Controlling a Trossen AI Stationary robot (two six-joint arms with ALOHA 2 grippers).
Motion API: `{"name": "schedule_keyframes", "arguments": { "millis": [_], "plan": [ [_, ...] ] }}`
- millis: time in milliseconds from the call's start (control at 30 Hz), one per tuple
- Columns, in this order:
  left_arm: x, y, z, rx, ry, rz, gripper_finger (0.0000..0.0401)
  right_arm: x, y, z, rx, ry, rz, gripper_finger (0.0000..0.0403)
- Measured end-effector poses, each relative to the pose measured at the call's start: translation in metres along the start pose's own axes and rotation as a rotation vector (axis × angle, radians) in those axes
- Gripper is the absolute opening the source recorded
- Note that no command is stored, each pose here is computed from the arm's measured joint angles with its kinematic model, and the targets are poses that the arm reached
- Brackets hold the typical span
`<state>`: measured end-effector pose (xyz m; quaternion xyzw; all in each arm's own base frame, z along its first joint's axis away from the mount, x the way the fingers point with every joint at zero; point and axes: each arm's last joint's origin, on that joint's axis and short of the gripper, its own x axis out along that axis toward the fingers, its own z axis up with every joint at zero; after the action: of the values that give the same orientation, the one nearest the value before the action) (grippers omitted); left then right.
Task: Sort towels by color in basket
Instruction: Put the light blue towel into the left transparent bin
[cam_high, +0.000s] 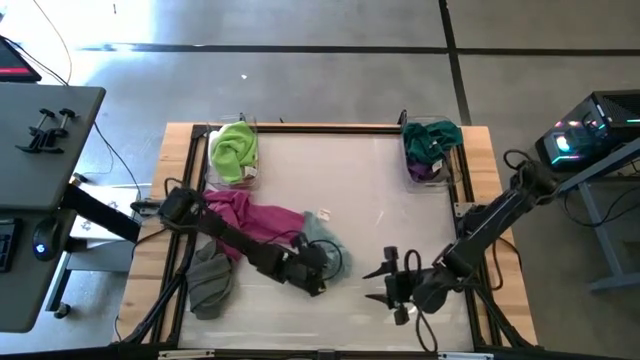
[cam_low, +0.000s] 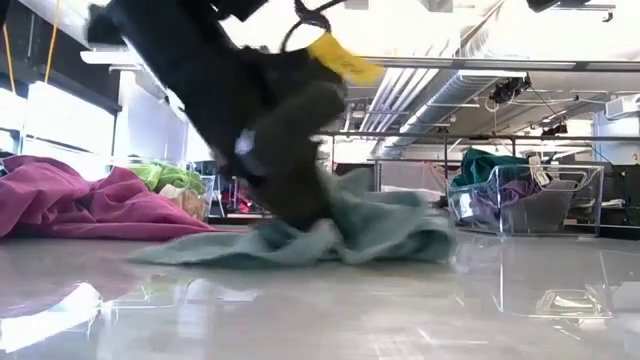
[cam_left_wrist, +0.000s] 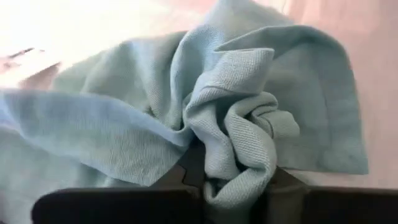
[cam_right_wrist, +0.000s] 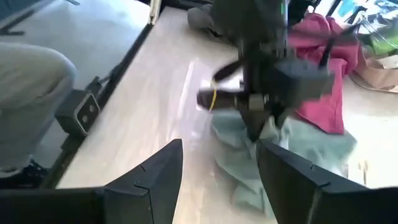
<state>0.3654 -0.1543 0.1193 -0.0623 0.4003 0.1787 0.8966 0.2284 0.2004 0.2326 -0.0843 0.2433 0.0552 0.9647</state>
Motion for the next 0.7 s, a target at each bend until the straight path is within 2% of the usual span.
{"name": "schedule_keyframes", "arguments": {
  "millis": [133,233,333,433,700],
  "plan": [
    [-0.050,-0.002,0.028,-0.028,-0.100,-0.004,0.0025,0.007,0.004,-0.005,-0.011,0.017,-0.008,0.0200],
    [-0.093,0.008,0.047,-0.055,-0.167,0.026,0.0020,0.015,0.006,-0.008,-0.008,0.013,-0.026,0.0200],
    [-0.121,0.032,0.050,-0.049,-0.185,0.171,0.0019,0.022,0.009,-0.012,-0.010,0.020,-0.036,0.0200],
    [-0.149,0.070,0.055,-0.094,-0.173,0.331,0.0019,0.026,0.011,-0.017,-0.024,0.035,-0.040,0.0200],
    [-0.178,0.170,0.059,-0.152,0.002,0.757,0.0022,0.027,0.011,-0.016,-0.028,0.021,-0.054,0.0200]
  ]
}}
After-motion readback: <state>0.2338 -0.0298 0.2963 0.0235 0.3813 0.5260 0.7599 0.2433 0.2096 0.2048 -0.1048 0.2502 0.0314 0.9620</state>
